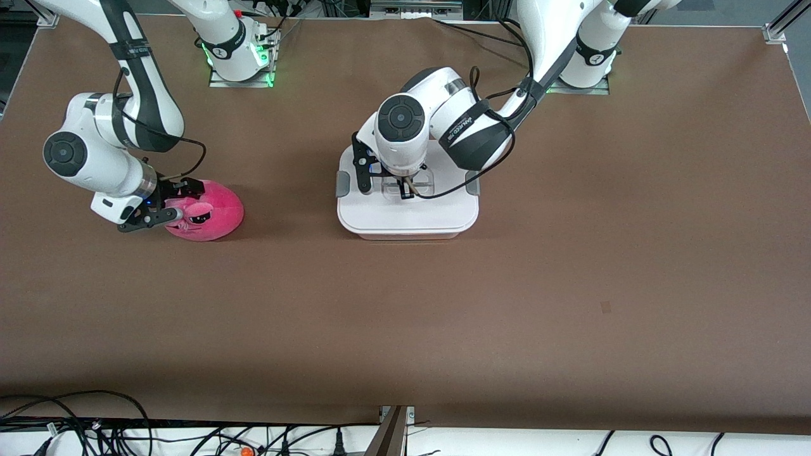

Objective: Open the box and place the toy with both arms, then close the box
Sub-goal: 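Grasp the lid handle with the left gripper while the right gripper grasps the plush, then lift the lid off the box with the left gripper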

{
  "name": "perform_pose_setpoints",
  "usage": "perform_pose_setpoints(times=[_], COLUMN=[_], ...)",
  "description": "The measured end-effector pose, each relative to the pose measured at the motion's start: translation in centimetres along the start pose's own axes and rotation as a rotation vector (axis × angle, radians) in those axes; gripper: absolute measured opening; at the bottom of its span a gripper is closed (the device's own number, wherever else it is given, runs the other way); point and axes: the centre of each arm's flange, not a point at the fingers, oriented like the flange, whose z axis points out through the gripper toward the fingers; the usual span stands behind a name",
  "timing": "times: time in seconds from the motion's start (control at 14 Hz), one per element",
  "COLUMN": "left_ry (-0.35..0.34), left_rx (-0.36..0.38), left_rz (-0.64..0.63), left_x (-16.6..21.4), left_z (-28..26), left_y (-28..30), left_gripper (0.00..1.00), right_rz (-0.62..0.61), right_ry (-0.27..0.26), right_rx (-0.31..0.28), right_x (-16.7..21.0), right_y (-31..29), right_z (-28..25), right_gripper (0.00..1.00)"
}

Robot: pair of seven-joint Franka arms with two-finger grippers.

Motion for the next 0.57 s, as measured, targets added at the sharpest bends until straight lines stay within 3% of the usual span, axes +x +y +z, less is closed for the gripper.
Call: perform_pose_setpoints(times=[0.29,0.43,0.57], left_ry=[0.004,0.007,0.01], left_rx=[0.002,0.003,0.001], left_rz=[-0.001,0.003,0.004], left_x=[-0.3,-0.4,-0.4], left_z=[-0.1,-0.2,-0.8], left_y=[-0.5,-0.7,-0.4], left_gripper=[0.08,0.07,0.07], right_rz=[-0.029,-0.037,-0.038], right_ry=[0.028,0.039,0.053], right_rx=[-0.005,-0.008,-0.009], right_x=[1.0,1.3,1.8], right_y=[-1.4,-1.8,-2.2], right_z=[-0.2,-0.5,-0.9], right_gripper=[0.52,0.33,0.24])
